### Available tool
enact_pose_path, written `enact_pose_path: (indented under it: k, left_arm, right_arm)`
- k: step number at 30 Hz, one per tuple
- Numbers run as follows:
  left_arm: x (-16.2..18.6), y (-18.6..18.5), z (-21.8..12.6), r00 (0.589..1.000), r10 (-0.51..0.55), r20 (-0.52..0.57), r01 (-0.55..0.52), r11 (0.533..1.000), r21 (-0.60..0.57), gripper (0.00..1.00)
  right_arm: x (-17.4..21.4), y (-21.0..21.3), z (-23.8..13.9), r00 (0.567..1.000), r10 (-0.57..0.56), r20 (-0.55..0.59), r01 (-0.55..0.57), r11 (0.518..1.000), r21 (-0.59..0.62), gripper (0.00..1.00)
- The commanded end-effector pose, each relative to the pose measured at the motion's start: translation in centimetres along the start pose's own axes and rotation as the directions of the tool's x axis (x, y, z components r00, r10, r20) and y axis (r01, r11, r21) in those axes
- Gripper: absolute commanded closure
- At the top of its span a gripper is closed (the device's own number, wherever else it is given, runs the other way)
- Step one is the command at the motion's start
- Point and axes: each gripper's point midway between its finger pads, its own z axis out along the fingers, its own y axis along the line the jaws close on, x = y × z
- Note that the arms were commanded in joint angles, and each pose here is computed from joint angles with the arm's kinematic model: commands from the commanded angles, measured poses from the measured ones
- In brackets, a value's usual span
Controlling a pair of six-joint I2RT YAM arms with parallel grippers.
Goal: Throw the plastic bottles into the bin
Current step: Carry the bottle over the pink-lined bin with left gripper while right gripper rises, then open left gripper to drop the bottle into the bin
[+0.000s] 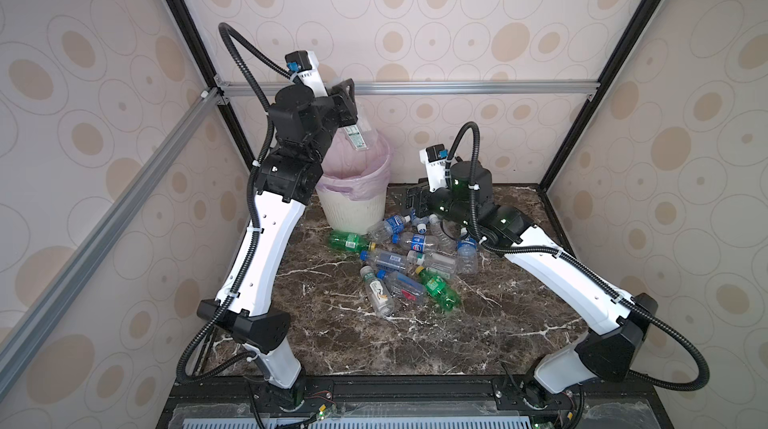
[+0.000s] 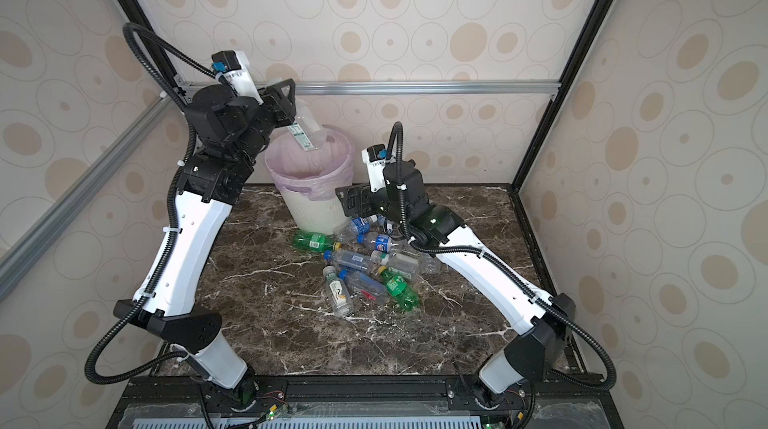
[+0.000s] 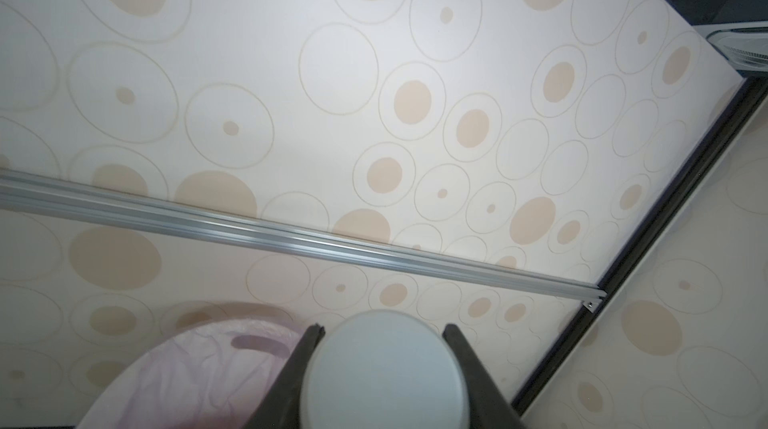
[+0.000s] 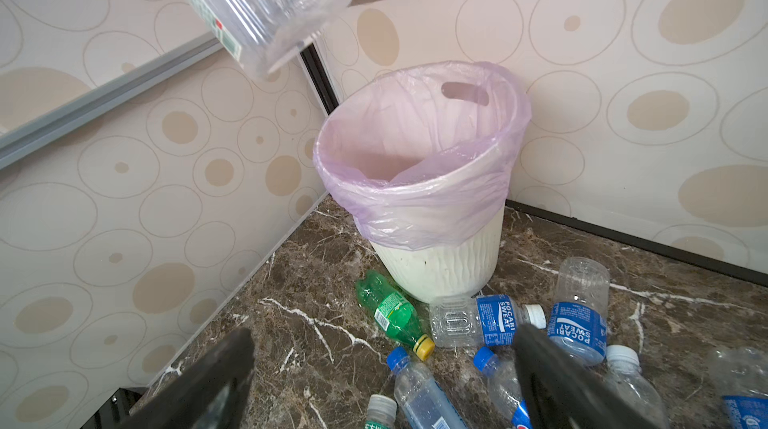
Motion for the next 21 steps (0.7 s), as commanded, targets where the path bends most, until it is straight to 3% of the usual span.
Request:
enact_pose_path:
  k: [1, 4, 7, 9, 11, 13, 15, 21]
  left_arm:
    - [-2.4, 2.6, -0.2, 0.994, 0.085, 0.067, -0.077, 0.991, -0.108, 0.64]
    - [0.7, 5.5, 2.1, 0.998, 0.055, 0.014, -0.052, 0.986, -0.156, 0.65]
    - [6.2, 8.4, 5.2, 0.996, 0.003, -0.094, -0.020, 0.984, -0.177, 0.62]
    - [10.1, 9.3, 7.0, 0.980, -0.038, -0.198, 0.005, 0.987, -0.160, 0.50]
    - [12.8, 9.9, 8.0, 0.955, -0.063, -0.291, 0.013, 0.985, -0.171, 0.27]
    - [13.4, 9.4, 8.2, 0.941, -0.074, -0.330, 0.024, 0.988, -0.153, 0.18]
    - [13.4, 8.9, 7.7, 0.938, -0.079, -0.336, 0.036, 0.991, -0.132, 0.01]
    - [11.7, 7.8, 4.8, 0.950, -0.069, -0.306, 0.046, 0.995, -0.084, 0.01]
  right_arm:
    - [-0.2, 0.0, -0.3, 1.000, -0.011, 0.002, 0.011, 1.000, 0.009, 0.00]
    - [0.9, -0.4, 0.0, 1.000, 0.003, -0.020, -0.002, 1.000, 0.020, 0.00]
    - [1.9, -0.6, 0.1, 0.999, 0.024, -0.045, -0.023, 1.000, 0.020, 0.00]
    - [2.5, -0.7, 0.1, 0.998, 0.038, -0.057, -0.037, 0.999, 0.022, 0.00]
    - [3.2, -0.9, -0.1, 0.996, 0.047, -0.070, -0.045, 0.999, 0.026, 0.00]
    - [3.9, -1.1, -0.3, 0.995, 0.056, -0.080, -0.054, 0.998, 0.033, 0.00]
    - [4.4, -1.3, -0.4, 0.994, 0.061, -0.087, -0.058, 0.998, 0.038, 0.00]
    - [5.5, -1.6, -0.3, 0.991, 0.085, -0.107, -0.081, 0.996, 0.045, 0.00]
